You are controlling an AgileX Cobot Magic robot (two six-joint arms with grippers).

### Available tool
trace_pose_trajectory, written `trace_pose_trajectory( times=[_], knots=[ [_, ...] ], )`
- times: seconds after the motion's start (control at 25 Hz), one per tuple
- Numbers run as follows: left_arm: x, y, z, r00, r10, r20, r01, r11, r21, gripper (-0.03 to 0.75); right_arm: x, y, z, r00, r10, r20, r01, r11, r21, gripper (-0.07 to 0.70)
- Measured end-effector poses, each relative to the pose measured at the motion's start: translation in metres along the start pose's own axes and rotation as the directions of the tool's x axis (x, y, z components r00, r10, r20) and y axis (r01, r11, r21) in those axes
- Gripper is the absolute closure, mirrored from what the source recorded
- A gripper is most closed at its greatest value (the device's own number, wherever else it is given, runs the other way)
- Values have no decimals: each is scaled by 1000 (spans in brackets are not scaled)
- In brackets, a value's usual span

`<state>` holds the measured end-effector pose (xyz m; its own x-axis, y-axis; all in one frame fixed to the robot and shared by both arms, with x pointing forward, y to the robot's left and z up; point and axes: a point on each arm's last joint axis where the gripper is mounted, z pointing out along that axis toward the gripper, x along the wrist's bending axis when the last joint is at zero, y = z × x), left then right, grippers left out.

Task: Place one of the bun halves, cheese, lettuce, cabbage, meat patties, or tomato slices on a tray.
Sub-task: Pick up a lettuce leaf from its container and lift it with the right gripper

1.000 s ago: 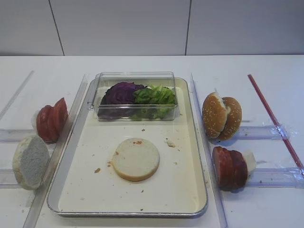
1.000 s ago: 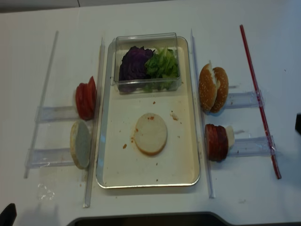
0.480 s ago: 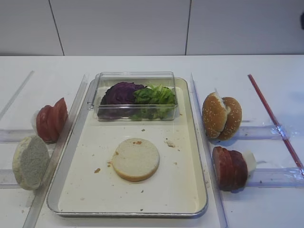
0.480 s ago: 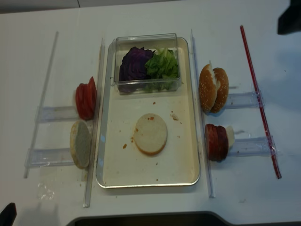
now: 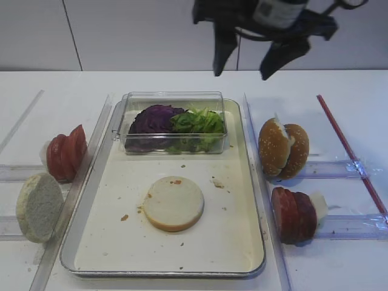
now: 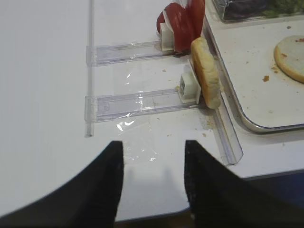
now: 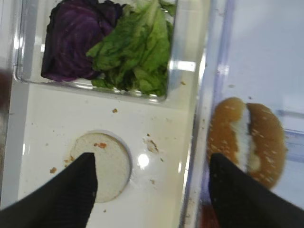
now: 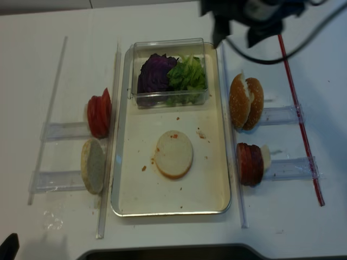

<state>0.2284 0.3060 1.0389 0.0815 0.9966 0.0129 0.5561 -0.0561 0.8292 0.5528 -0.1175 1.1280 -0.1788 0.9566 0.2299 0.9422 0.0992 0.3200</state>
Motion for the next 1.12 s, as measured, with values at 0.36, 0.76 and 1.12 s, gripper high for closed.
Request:
trace_pose_trajectory(
  times=[0.36, 0.76, 1.12],
  knots=[
    [0, 0, 0, 1000, 0, 0, 0, 1000, 0, 423, 36, 45, 78, 1000, -11, 0, 11, 999, 41, 125],
    [0, 0, 0, 1000, 0, 0, 0, 1000, 0, 423, 34, 55, 131, 999, -8, 43, 4, 996, 92, 127],
    [0, 0, 0, 1000, 0, 0, 0, 1000, 0, 423, 28, 55, 156, 995, -26, 99, 14, 993, 119, 127]
  ],
)
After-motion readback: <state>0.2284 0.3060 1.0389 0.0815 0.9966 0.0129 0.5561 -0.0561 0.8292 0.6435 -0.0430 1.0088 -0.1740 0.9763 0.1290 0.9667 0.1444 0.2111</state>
